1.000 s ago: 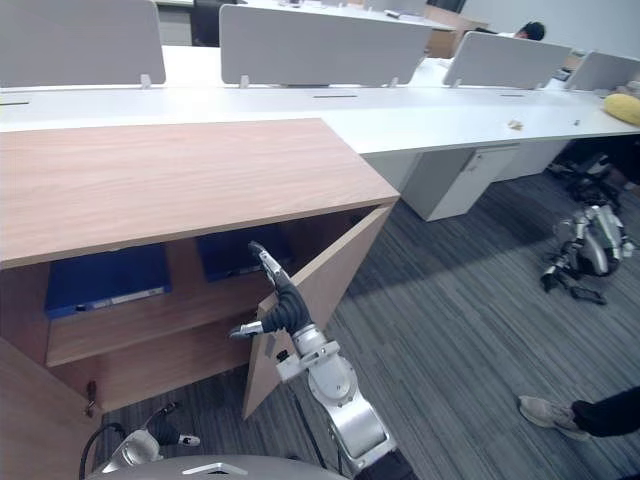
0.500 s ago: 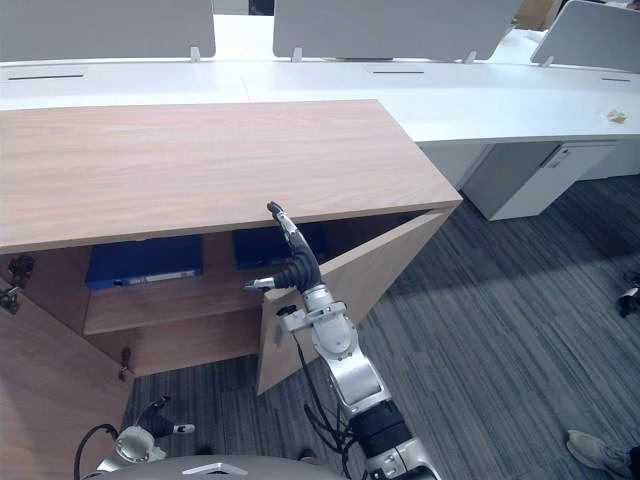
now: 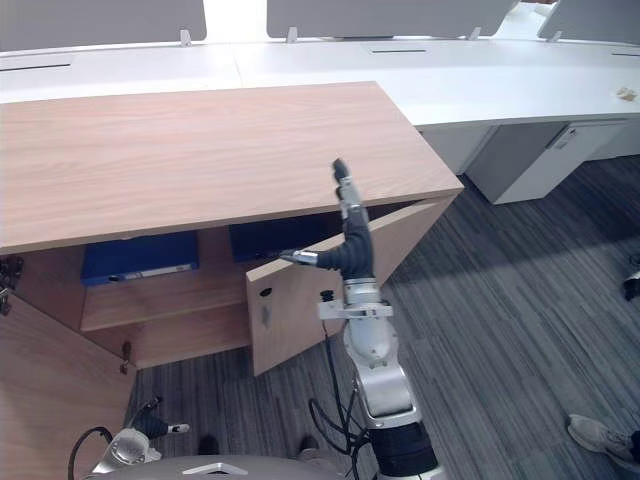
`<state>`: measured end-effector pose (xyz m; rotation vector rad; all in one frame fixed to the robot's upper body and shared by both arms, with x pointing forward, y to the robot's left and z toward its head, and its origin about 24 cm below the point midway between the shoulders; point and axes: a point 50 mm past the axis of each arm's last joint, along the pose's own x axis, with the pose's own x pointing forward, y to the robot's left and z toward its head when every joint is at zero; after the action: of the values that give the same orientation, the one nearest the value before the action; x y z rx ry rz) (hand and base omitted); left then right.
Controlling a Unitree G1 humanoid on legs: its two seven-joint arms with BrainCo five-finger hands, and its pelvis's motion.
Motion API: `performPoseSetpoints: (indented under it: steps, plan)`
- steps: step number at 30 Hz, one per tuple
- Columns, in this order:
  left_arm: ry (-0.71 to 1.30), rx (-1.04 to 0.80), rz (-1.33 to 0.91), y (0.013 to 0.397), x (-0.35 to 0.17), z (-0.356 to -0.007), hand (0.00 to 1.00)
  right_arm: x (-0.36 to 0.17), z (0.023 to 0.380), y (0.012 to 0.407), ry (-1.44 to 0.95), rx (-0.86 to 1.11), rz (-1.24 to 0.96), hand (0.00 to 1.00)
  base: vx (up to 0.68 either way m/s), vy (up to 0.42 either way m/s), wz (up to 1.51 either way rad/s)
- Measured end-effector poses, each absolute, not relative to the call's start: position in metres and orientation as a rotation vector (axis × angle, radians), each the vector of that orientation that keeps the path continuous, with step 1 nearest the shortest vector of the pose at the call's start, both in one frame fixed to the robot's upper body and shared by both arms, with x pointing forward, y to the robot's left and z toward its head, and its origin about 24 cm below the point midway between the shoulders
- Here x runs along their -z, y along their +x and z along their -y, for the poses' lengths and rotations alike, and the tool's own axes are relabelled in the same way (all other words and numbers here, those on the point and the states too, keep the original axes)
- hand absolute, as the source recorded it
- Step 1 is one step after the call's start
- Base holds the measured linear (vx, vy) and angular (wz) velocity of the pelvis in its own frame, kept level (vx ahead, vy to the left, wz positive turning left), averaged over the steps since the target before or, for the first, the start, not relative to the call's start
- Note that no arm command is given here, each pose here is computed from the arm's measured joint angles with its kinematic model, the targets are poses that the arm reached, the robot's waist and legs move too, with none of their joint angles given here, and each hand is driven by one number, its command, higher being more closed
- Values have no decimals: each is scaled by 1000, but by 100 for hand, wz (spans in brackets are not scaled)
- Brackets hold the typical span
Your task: Walk over to the cabinet, pick up the folder, carry it to the office cabinet, place the folder inside the office cabinet, then close the office cabinet door
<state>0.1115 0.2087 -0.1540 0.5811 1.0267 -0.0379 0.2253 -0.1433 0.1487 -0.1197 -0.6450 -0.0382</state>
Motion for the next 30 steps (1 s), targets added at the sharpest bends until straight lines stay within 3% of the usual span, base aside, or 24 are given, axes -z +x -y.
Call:
performPoseSetpoints:
  steps: [8, 14, 22, 30]
  plan:
    - [563, 20, -1034, 105, 155, -209, 0, -123, 165, 203, -136, 141, 519, 0, -78, -35, -5]
    - [555, 16, -1058, 100, 157, -210, 0, -38, 184, 187, -249, 225, 99, 0, -32, -1, 0]
    - [554, 22, -1076, 97, 158, -210, 0, 78, 194, 147, -304, 177, -490, 0, 8, -4, 2]
    - [550, 24, -1075, 98, 158, -209, 0, 122, 190, 128, -319, 100, -739, 0, -3, -2, 1]
